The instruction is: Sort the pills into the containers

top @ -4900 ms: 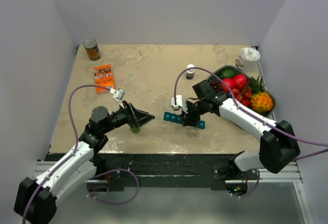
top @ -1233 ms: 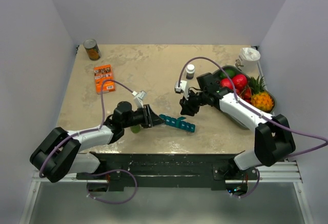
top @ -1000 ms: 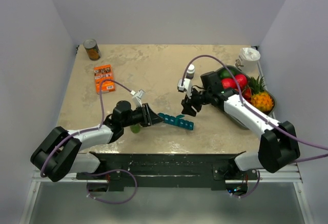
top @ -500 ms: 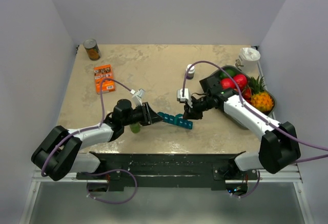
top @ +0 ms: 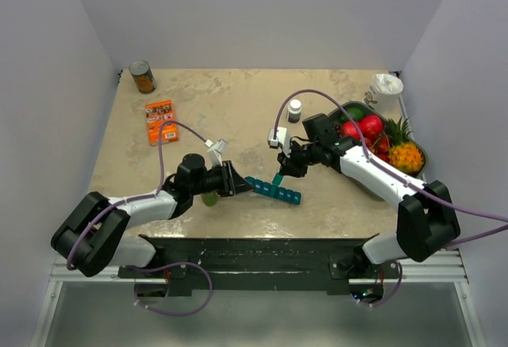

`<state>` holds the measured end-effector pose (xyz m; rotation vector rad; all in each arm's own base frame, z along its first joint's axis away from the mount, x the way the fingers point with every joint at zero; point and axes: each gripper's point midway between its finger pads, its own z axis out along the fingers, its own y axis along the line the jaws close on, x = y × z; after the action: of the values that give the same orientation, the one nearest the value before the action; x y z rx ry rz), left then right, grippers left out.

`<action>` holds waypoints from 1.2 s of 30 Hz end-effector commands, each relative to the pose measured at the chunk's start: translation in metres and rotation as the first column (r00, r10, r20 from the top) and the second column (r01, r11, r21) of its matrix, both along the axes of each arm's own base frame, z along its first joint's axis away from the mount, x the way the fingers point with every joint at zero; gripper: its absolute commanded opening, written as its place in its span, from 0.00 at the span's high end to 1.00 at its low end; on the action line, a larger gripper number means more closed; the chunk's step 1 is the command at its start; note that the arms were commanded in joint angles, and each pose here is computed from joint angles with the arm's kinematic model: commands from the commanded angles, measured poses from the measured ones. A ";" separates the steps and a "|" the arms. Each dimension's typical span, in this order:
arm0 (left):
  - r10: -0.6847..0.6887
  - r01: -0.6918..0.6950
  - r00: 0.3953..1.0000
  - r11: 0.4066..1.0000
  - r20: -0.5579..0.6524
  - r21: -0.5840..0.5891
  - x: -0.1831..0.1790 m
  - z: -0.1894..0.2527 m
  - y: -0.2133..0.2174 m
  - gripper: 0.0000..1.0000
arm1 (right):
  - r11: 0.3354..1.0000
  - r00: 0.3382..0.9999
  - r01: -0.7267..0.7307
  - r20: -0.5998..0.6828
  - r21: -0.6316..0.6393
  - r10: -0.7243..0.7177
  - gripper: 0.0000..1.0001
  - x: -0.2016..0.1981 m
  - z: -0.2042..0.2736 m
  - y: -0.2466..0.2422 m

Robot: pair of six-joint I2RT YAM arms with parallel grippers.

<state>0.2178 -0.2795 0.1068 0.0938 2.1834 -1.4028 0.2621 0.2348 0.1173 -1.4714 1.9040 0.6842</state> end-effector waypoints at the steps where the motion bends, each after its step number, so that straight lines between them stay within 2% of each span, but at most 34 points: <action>1: -0.048 0.051 0.995 0.998 0.086 -0.031 0.007 0.017 -0.009 1.00 | 0.999 0.999 0.045 0.013 0.015 -0.046 0.78 0.015 0.001 0.009; 5: -0.033 0.035 0.996 0.999 0.087 -0.026 0.011 0.016 -0.009 1.00 | 1.000 1.000 0.008 -0.018 0.004 -0.008 0.76 0.007 -0.006 0.013; 9: -0.015 0.017 0.996 1.000 0.092 -0.019 0.017 0.016 -0.010 1.00 | 1.000 1.000 0.023 0.006 0.006 -0.023 0.73 0.009 0.001 0.011; 14: 0.015 -0.017 0.994 1.000 0.110 0.010 0.033 0.019 -0.011 1.00 | 0.998 0.997 0.056 0.048 0.043 -0.058 0.61 0.017 0.023 -0.003; 16: 0.031 -0.032 0.992 0.999 0.125 0.011 0.044 0.022 -0.011 1.00 | 0.997 0.997 0.035 0.061 0.075 -0.040 0.50 0.013 0.033 -0.006; 19: 0.049 -0.054 0.990 0.998 0.129 0.036 0.061 0.020 -0.009 1.00 | 0.996 0.997 0.035 0.065 0.087 -0.040 0.39 0.011 0.036 -0.012; 25: 0.016 -0.021 0.997 0.998 0.082 0.062 0.076 0.001 -0.004 1.00 | 0.995 0.998 0.026 0.055 0.091 -0.031 0.29 0.008 0.035 -0.014; 30: 0.006 -0.008 1.000 0.999 0.029 0.049 0.081 -0.015 0.003 1.00 | 0.995 0.998 0.024 0.056 0.092 -0.029 0.26 0.008 0.035 -0.015; 33: 0.015 -0.015 1.000 0.999 0.010 0.029 0.085 -0.018 0.007 0.93 | 0.996 0.998 0.021 0.054 0.091 -0.026 0.25 0.007 0.034 -0.014; 34: 0.024 -0.024 1.000 0.999 0.004 0.026 0.087 -0.020 0.011 0.85 | 0.996 0.998 0.023 0.054 0.091 -0.028 0.25 0.007 0.034 -0.015; 36: 0.035 -0.035 0.999 0.999 -0.009 0.023 0.090 -0.022 0.014 0.78 | 0.996 0.998 0.022 0.052 0.091 -0.027 0.25 0.007 0.033 -0.015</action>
<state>0.2955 -0.2672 0.0744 0.0366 2.2593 -1.3304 0.2704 0.2190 0.1457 -1.3844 1.8548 0.6904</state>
